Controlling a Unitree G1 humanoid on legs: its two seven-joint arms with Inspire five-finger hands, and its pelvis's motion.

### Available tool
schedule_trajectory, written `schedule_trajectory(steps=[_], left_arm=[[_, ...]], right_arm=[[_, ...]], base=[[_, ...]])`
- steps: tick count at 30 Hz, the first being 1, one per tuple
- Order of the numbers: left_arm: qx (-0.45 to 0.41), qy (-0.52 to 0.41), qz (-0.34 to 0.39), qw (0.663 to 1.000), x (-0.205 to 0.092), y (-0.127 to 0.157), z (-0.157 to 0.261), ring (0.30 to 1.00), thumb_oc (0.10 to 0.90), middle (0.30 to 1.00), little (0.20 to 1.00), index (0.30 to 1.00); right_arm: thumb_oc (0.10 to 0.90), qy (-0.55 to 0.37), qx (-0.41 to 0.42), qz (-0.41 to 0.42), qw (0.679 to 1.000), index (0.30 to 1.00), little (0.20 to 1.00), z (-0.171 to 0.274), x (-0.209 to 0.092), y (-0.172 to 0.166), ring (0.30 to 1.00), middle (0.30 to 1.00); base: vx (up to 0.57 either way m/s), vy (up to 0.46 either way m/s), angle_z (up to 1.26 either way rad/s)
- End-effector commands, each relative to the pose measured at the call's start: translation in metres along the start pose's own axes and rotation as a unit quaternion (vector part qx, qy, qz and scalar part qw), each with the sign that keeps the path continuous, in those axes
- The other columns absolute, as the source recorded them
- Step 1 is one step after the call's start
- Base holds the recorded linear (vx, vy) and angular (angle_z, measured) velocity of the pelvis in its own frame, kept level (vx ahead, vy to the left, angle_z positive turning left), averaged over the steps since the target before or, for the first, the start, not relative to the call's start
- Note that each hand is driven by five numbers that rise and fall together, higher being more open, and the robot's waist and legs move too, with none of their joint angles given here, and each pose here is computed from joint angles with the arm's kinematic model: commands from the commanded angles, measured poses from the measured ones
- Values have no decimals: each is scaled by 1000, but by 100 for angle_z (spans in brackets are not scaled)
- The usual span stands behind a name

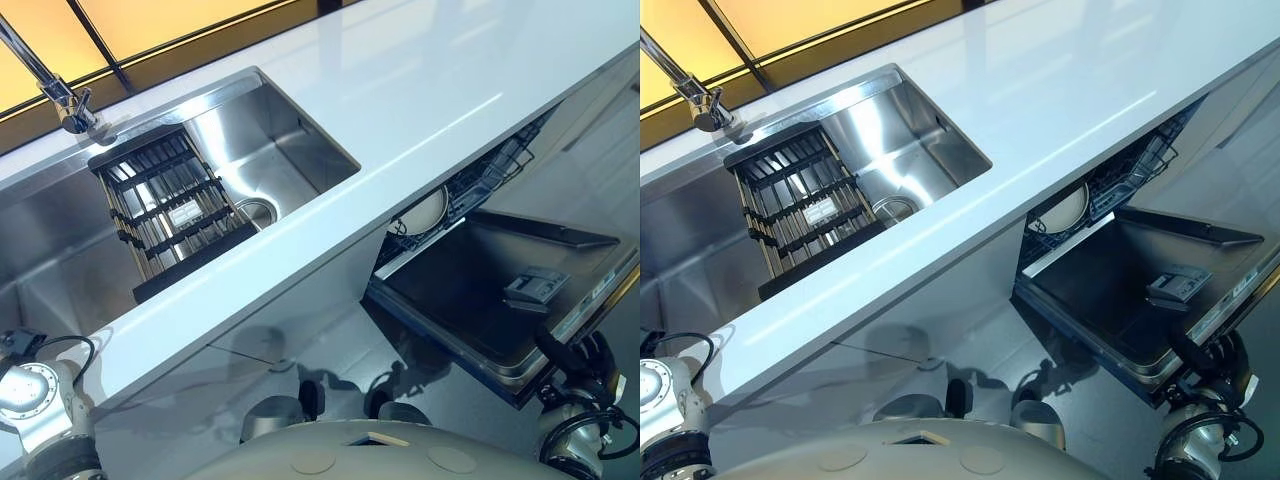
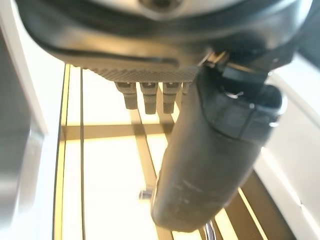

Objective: Pick up plates and place into dishwasher.

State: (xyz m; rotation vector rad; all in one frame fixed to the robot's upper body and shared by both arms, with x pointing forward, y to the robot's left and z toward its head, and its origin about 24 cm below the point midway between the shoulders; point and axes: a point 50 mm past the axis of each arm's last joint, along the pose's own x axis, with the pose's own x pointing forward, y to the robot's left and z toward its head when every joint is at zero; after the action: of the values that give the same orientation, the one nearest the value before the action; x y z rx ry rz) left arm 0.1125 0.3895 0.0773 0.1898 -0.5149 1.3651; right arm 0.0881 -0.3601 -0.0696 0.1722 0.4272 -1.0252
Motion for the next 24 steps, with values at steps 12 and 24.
schedule_trajectory(steps=[12, 24], left_arm=[[301, 90, -287, 905, 10, 8, -42, 900, 800, 900, 900, 900], [576, 203, -368, 701, 17, 47, -77, 900, 800, 900, 900, 900]], right_arm=[[800, -142, -5, 11, 990, 900, 900, 65, 13, -6, 900, 900], [800, -161, -7, 17, 987, 900, 900, 91, 24, -1, 900, 900]], base=[[8, 20, 3], [-27, 19, -3]])
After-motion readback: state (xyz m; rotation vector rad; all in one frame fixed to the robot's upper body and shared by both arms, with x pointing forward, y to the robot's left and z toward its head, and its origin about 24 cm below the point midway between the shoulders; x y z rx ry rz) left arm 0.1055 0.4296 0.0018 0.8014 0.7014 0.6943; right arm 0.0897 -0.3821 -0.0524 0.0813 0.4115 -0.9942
